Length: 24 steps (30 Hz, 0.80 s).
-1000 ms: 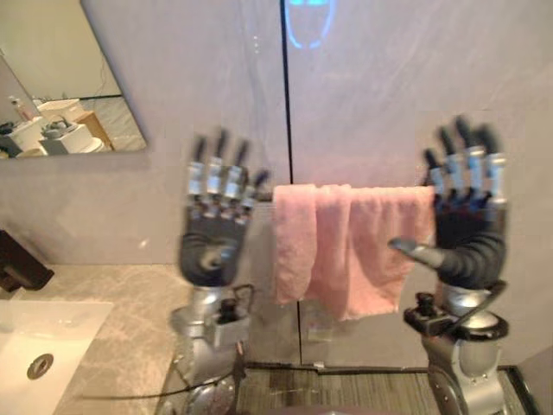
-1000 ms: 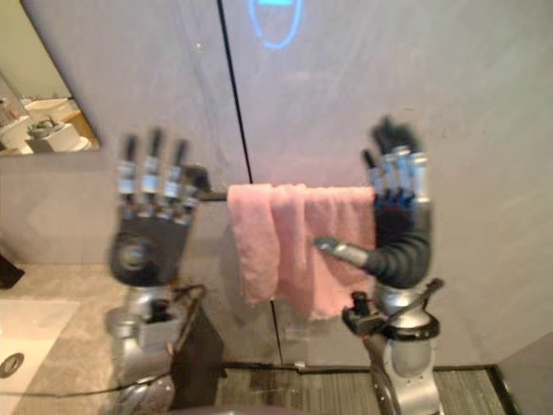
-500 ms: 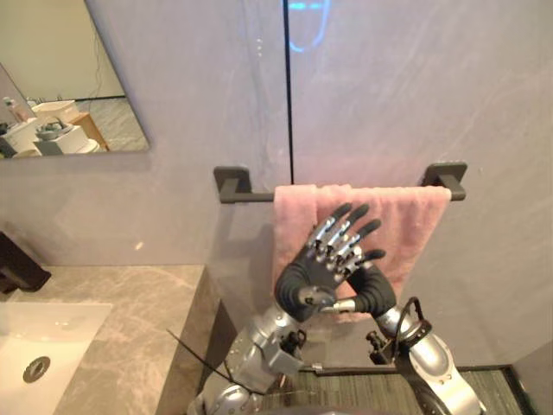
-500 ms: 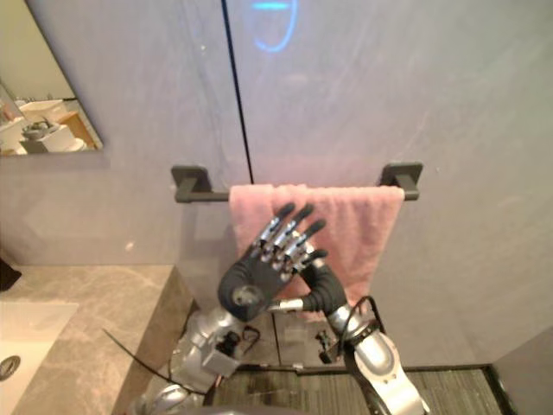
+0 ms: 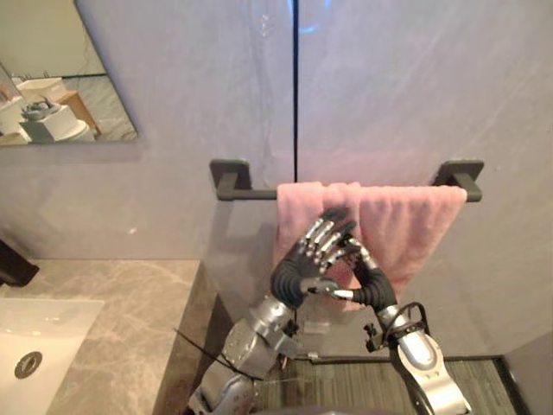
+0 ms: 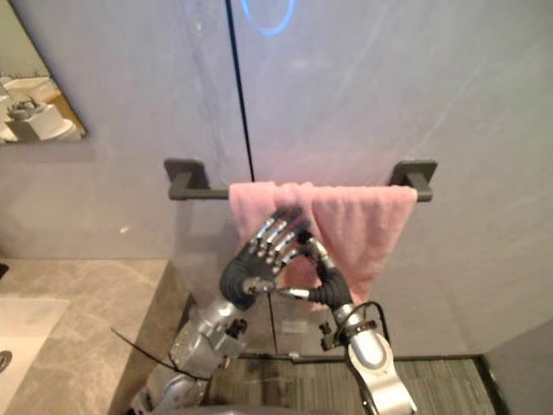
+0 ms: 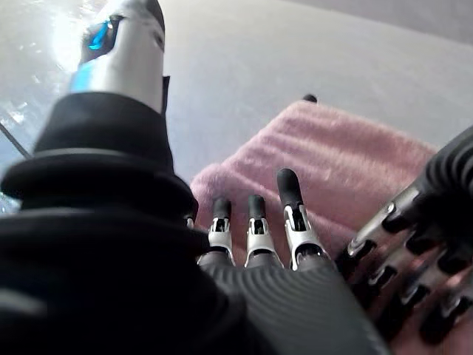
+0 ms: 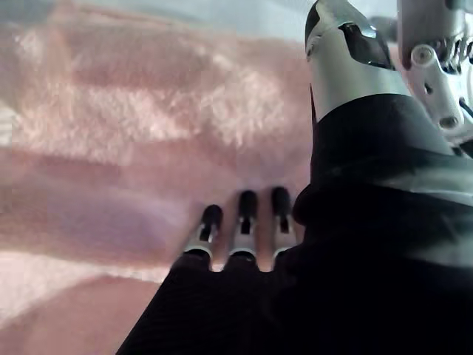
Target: Organize washtable
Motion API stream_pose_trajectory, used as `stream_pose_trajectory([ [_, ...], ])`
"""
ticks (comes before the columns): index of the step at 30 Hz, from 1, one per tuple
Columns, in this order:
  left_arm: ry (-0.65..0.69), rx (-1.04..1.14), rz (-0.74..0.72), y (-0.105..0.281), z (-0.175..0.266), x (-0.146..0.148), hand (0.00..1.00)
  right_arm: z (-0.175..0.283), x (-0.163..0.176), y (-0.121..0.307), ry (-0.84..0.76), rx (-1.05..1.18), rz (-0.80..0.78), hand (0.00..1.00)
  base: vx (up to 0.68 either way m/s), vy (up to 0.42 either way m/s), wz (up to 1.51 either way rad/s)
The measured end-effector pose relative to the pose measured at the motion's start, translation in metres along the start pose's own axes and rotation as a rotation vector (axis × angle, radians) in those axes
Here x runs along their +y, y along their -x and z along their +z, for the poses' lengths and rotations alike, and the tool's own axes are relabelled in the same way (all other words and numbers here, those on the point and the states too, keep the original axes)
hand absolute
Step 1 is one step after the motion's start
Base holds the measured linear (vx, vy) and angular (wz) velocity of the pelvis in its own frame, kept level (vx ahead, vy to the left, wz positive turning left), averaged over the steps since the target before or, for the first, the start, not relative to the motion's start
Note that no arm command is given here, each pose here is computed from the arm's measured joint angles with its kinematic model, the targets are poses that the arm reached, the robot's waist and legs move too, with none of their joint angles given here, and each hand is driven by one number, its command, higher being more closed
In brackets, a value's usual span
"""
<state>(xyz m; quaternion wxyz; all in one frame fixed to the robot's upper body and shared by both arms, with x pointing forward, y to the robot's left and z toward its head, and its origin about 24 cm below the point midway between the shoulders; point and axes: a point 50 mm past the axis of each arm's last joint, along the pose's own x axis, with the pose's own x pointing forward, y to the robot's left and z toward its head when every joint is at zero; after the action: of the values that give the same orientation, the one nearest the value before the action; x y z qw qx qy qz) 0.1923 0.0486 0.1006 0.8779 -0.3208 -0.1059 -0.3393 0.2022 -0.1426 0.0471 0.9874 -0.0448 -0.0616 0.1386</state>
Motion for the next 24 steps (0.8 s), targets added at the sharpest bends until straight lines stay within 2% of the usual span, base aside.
stream_pose_trajectory([
  [4, -0.064, 0.016, 0.082, -0.003, -0.003, 0.017, 0.00, -0.001, -0.006, -0.007, 0.013, -0.006, -0.048, 0.00, 0.03, 0.002, 0.01],
  [9, -0.122, -0.005, 0.111, -0.010, 0.004, 0.024, 0.00, -0.002, -0.009, -0.008, 0.026, -0.002, -0.073, 0.00, 0.01, 0.002, -0.01],
  [17, -0.156, 0.011, 0.192, -0.008, -0.002, 0.039, 0.00, -0.017, -0.014, -0.007, 0.013, 0.060, -0.109, 0.00, -0.03, -0.003, 0.00],
  [24, -0.198, -0.004, 0.288, -0.002, 0.003, 0.057, 0.00, -0.028, -0.034, 0.005, 0.006, 0.115, -0.219, 0.00, -0.08, -0.008, -0.06],
])
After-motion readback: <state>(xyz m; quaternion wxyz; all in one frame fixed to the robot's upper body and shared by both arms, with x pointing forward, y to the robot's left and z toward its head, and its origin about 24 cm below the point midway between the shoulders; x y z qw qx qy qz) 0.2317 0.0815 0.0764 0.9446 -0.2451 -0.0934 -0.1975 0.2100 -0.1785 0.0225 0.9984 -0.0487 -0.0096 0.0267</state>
